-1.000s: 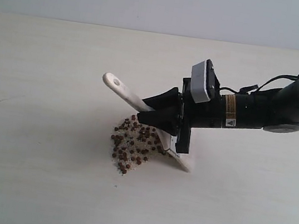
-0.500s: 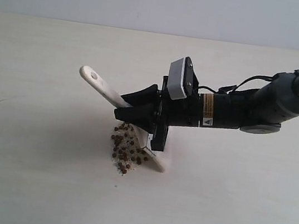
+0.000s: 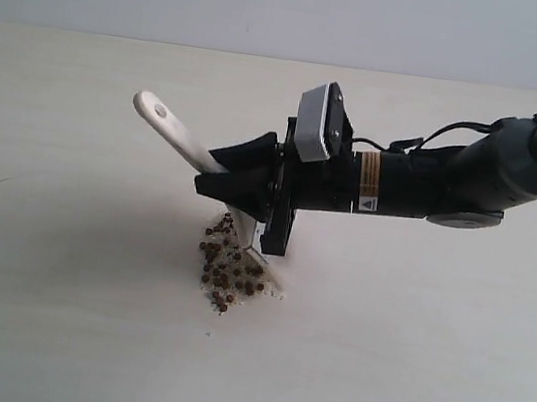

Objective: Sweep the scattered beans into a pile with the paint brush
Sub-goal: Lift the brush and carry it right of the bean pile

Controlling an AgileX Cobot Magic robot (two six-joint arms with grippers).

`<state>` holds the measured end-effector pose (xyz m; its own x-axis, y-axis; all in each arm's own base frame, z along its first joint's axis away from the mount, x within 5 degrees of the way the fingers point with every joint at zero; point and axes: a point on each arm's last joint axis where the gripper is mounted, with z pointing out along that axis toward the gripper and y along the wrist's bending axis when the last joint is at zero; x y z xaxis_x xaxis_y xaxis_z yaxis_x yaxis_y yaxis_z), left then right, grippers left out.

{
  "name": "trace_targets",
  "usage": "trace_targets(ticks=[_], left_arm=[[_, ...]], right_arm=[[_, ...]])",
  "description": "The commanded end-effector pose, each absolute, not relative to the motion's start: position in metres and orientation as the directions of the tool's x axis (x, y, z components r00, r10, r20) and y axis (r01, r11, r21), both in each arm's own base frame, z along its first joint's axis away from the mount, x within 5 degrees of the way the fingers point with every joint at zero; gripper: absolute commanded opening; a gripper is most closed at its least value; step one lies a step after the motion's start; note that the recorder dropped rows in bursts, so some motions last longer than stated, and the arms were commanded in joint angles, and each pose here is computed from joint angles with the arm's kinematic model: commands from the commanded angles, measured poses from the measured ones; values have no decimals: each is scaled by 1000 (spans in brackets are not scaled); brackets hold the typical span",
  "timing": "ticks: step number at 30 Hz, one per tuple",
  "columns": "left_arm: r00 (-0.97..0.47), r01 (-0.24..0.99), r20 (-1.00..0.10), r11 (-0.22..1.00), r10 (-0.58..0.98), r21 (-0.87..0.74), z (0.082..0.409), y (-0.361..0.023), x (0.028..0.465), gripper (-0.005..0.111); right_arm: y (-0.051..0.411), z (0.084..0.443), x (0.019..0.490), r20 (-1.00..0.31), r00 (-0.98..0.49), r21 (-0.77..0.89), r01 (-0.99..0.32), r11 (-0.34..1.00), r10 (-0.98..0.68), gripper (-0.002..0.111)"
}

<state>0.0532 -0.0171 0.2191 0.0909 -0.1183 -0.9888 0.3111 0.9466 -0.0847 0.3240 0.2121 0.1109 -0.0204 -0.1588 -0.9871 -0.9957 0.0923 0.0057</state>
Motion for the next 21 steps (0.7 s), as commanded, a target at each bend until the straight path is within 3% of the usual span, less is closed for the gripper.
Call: trace_targets(ticks=[1, 6, 10, 12, 13, 15, 17, 21], left_arm=[[110, 312, -986, 946, -125, -85, 222, -17, 52, 0], [110, 312, -986, 946, -125, -85, 222, -17, 52, 0], [110, 312, -986, 946, -125, -85, 222, -17, 52, 0], [110, 312, -986, 946, -125, -85, 222, -17, 52, 0], [110, 312, -986, 946, -125, -85, 222, -17, 52, 0], [110, 312, -986, 946, -125, -85, 222, -17, 52, 0], [110, 312, -986, 946, -125, -85, 222, -17, 52, 0], [110, 312, -986, 946, -125, -85, 222, -17, 52, 0]], right_arm=[[212, 153, 323, -995, -21, 11, -995, 96, -96, 0], [196, 190, 323, -983, -171, 163, -980, 115, -68, 0], [175, 196, 336, -938, -282, 202, -916, 347, -200, 0], [163, 197, 343, -901, -367, 203, -828, 523, -231, 0], [151, 198, 349, -859, -466, 216, -704, 677, -210, 0], [139, 199, 353, -807, -580, 268, -529, 805, -112, 0], [136, 195, 355, -762, -647, 336, -426, 840, -23, 0], [137, 192, 356, -722, -690, 407, -363, 838, 52, 0]])
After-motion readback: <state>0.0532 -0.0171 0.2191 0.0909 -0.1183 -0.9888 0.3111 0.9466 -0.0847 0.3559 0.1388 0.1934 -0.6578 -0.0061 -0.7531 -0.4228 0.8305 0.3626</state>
